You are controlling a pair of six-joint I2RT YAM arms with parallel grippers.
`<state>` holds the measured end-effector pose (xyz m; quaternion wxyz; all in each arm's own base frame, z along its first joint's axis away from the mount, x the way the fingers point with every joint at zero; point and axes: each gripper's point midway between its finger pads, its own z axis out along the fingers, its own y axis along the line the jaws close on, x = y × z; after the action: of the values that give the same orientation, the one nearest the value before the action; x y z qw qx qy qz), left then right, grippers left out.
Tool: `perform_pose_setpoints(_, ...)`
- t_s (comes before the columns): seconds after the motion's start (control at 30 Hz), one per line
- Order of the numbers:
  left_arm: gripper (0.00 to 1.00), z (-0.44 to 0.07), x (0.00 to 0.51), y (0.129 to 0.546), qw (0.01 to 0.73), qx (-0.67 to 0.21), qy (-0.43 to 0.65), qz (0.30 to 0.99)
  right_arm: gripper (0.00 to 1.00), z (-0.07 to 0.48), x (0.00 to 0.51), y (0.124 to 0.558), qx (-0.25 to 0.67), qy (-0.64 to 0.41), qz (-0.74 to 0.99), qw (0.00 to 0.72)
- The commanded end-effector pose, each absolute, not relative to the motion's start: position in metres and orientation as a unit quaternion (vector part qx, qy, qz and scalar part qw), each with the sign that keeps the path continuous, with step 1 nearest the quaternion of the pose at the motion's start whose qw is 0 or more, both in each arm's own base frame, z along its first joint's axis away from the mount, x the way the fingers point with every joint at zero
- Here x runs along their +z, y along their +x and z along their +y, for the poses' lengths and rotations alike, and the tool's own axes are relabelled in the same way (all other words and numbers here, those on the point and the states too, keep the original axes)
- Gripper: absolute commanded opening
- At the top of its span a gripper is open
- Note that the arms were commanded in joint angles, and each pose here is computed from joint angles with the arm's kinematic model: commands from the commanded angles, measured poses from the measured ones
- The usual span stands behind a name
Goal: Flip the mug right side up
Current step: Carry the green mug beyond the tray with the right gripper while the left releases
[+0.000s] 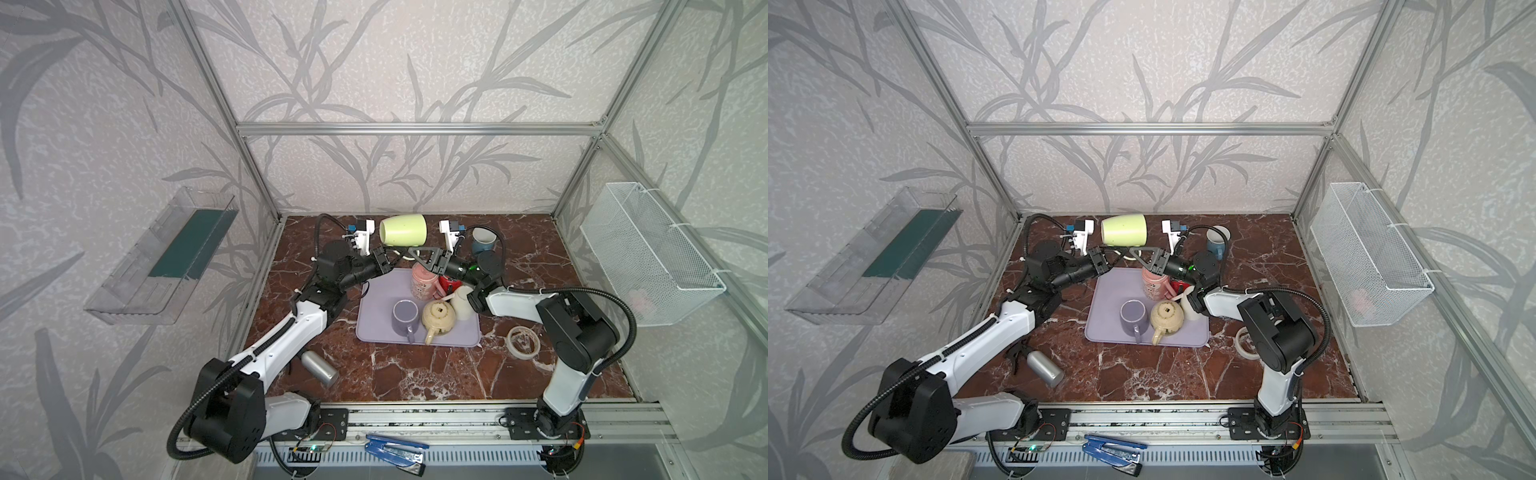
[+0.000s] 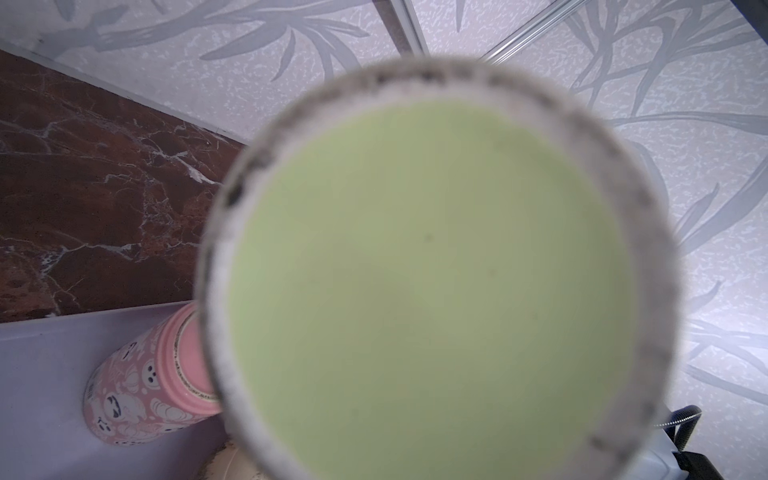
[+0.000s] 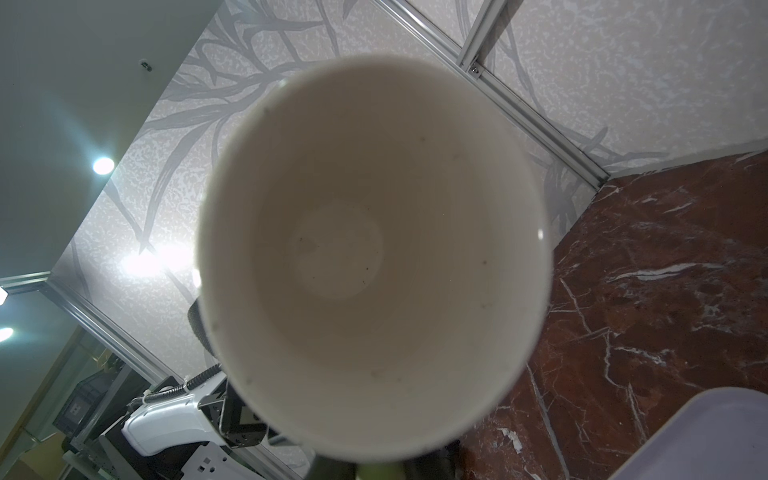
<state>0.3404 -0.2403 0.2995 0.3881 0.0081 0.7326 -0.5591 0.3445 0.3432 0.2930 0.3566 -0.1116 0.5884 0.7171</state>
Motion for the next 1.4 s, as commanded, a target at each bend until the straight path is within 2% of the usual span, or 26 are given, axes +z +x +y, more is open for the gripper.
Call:
perform_pose_setpoints(0.0,0.0,-0.254,0.335,0.328,0.405,-0.59,0.067,0.696,0.0,0.346,0.316,0.344,0.727,-0.123,0.559,0.38)
perform_pose_setpoints(0.1,0.02,-0.254,0.331,0.328,0.402,-0.577,0.073,0.707,0.0,0.344,0.315,0.343,0.725,-0.122,0.559,0.383)
perform_pose_setpoints(0.37,0.35,-0.242,0.316,0.326,0.417,-0.512,0.083,0.746,0.0,0.332,0.311,0.344,0.717,-0.104,0.565,0.394)
perform_pose_setpoints(0.87,0.59,-0.224,0.31,0.314,0.429,-0.451,0.091,0.777,0.0,0.307,0.31,0.333,0.686,-0.088,0.581,0.429)
perform_pose_setpoints(1.03,0.94,-0.213,0.304,0.309,0.43,-0.409,0.094,0.799,0.0,0.296,0.3,0.334,0.624,-0.079,0.636,0.446)
perform_pose_setpoints(1.07,0.98,-0.21,0.301,0.309,0.429,-0.399,0.092,0.805,0.0,0.293,0.299,0.334,0.61,-0.077,0.647,0.451)
perform_pose_setpoints(1.37,0.99,-0.19,0.286,0.299,0.427,-0.346,0.083,0.831,0.0,0.269,0.288,0.336,0.501,-0.078,0.727,0.464)
